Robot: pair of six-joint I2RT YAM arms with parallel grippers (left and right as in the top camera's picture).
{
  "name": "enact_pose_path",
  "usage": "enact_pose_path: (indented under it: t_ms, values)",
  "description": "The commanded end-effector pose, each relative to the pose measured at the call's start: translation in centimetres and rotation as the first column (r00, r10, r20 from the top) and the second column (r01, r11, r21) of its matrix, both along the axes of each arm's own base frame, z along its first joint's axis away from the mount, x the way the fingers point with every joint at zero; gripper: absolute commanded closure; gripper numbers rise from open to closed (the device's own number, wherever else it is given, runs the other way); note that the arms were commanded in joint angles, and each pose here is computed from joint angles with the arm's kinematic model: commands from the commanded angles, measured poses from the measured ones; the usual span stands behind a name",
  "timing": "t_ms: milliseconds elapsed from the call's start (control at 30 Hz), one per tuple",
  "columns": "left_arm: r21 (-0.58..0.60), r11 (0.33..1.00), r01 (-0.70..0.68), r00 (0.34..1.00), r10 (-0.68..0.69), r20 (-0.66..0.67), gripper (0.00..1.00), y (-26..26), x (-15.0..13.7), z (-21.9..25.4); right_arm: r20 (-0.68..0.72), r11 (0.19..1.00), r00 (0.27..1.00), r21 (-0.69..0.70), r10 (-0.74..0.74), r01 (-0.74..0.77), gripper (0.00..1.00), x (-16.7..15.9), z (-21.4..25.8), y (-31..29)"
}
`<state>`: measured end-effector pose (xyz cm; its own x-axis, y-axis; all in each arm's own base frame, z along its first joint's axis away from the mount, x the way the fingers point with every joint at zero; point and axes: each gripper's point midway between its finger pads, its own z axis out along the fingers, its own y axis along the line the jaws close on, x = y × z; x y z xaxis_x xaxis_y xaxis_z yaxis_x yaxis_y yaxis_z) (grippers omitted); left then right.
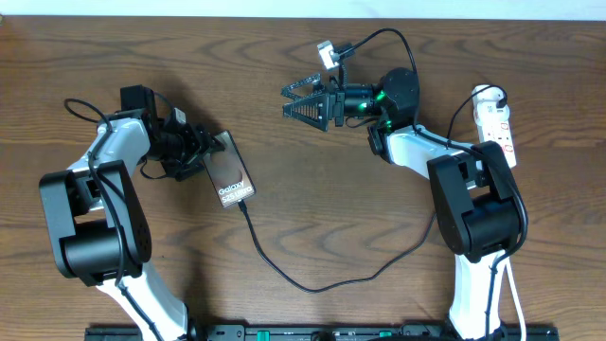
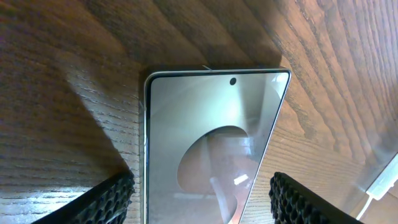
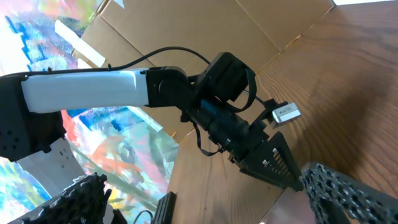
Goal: Plug charger to phone and switch on socket
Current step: 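Lower the plugged phone onto the table with the left gripper, then move the right gripper over to the white power strip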
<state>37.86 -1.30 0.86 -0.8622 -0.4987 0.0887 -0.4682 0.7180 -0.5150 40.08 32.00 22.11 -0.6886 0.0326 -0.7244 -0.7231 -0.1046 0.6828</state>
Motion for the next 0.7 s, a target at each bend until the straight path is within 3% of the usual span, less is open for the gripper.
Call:
enact_pose_path:
  t_ms: [0, 367, 667]
  values:
    - [0.192, 0.981, 0.022, 0.96, 0.033, -0.278, 0.23, 3.0, -6.5, -7.3, 0.048, 1.0, 0.999, 0.012, 0.006, -0.007, 0.01, -0.2, 1.3, 0.2]
    - [0.147, 0.985, 0.086, 0.983, -0.06, -0.172, 0.18, 2.2, -5.0, -5.3, 0.054, 1.0, 0.999, 0.012, 0.006, -0.006, 0.01, -0.2, 1.3, 0.3]
    - [0.215, 0.975, 0.05, 0.997, -0.063, 0.052, 0.17, 2.8, -2.6, 2.8, 0.028, 1.0, 1.0, 0.003, 0.005, -0.005, 0.01, -0.1, 0.9, 0.3]
